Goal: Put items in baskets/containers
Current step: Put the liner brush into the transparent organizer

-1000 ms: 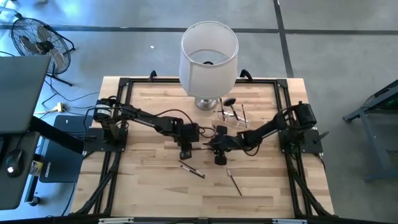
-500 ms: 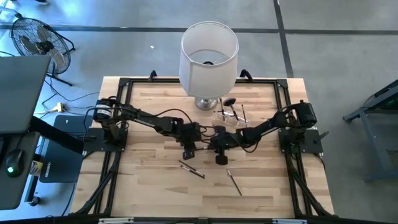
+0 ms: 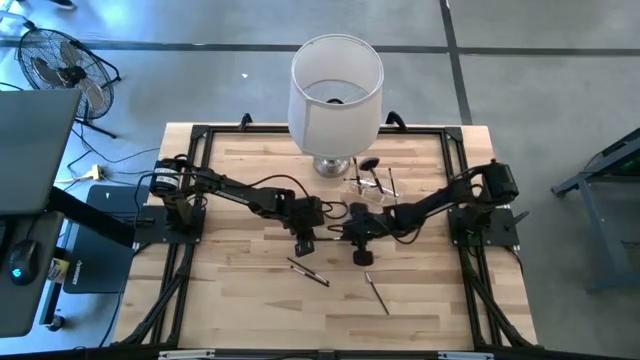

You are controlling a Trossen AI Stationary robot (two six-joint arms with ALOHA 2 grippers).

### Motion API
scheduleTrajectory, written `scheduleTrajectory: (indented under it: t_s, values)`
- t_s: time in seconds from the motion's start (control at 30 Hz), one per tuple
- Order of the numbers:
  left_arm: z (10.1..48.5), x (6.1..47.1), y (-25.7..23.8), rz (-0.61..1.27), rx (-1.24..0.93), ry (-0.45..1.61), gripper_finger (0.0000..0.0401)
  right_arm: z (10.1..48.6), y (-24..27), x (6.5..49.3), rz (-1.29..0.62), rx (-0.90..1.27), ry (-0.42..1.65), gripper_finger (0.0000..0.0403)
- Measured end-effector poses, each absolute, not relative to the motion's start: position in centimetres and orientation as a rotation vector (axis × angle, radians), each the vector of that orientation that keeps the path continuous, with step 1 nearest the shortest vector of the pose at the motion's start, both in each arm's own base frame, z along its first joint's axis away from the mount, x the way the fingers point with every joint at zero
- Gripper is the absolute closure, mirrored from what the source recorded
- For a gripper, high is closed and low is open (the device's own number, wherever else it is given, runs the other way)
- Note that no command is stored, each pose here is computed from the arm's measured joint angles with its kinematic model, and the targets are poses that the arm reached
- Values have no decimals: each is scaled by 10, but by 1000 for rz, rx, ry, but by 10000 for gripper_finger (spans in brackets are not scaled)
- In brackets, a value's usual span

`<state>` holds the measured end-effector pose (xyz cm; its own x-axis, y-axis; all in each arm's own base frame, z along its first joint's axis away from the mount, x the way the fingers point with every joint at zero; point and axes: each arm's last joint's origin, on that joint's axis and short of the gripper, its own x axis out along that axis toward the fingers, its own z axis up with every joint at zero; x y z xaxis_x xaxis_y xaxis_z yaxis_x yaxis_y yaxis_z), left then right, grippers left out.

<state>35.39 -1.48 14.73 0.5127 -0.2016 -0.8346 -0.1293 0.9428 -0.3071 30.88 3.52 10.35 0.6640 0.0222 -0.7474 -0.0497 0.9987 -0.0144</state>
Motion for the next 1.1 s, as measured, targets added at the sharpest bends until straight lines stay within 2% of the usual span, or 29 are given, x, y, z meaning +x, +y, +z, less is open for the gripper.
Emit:
scheduleTrajectory:
  t_s: [0.37, 0.93, 1.1]
  values:
    - [149, 355, -14, -30, -341, 1018, 400, 114, 34, 305, 42, -61, 845, 402]
    - [151, 358, -15, -44, -341, 980, 400, 136, 35, 325, 36, -133, 764, 402]
    - [151, 358, -15, -57, -346, 982, 372, 136, 33, 325, 32, -131, 765, 402]
